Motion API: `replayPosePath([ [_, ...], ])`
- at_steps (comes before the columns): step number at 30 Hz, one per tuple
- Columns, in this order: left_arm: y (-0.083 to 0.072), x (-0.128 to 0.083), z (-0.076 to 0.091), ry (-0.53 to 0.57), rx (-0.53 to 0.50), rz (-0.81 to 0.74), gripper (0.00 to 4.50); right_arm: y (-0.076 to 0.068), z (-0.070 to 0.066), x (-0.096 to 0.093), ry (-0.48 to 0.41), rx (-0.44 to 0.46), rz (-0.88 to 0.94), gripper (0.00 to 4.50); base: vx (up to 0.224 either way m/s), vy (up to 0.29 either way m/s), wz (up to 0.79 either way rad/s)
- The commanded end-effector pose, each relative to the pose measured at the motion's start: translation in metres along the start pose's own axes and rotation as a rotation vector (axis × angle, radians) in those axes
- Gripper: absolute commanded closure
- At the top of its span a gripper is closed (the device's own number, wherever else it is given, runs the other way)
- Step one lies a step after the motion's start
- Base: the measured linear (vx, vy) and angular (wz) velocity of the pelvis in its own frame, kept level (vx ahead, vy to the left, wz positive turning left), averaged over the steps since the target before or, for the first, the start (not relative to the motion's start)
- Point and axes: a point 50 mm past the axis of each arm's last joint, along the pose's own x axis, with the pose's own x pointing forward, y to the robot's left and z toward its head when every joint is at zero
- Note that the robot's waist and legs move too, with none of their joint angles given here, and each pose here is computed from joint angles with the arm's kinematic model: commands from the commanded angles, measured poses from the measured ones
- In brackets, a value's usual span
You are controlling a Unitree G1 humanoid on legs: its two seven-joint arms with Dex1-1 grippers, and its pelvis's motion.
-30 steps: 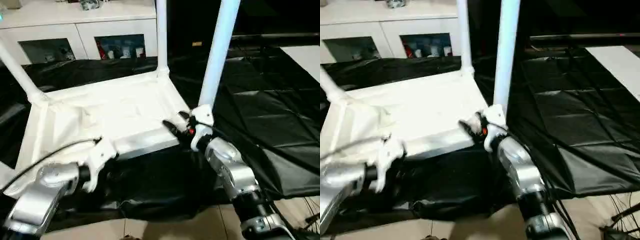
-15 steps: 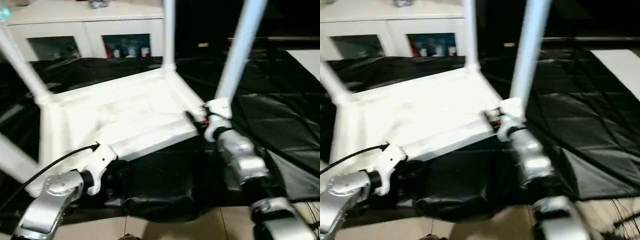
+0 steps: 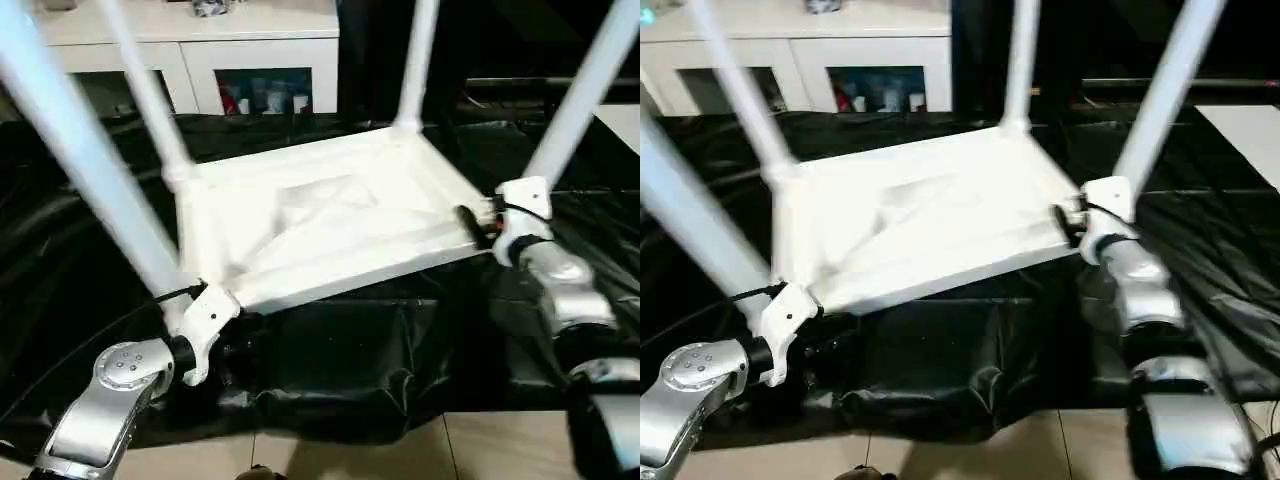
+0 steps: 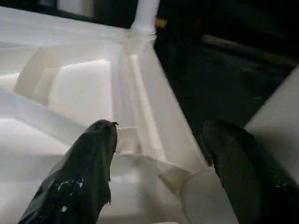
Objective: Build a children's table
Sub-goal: Rotate table base
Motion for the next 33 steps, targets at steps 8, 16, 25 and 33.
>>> replayPosePath([
  [8,-0.014,-0.023,-0.002,-0.210,-0.116,0.001,2.89,0.013,0.016,0.003,-0.126,0.026,0.168,1.18,0.000,0.000,0.00],
  [16,-0.016,-0.050,0.019,-0.367,-0.148,-0.036,2.23,0.053,0.011,-0.011,-0.250,0.184,0.394,1.18,0.000,0.000,0.00],
  [25,-0.028,-0.093,0.007,-0.331,-0.184,0.039,1.69,0.076,-0.020,-0.049,-0.282,0.257,0.453,1.18,0.000,0.000,0.00],
  [33,-0.014,-0.112,0.005,-0.438,-0.224,0.262,1.03,0.082,-0.039,-0.063,-0.148,0.271,0.450,1.18,0.000,0.000,0.00],
])
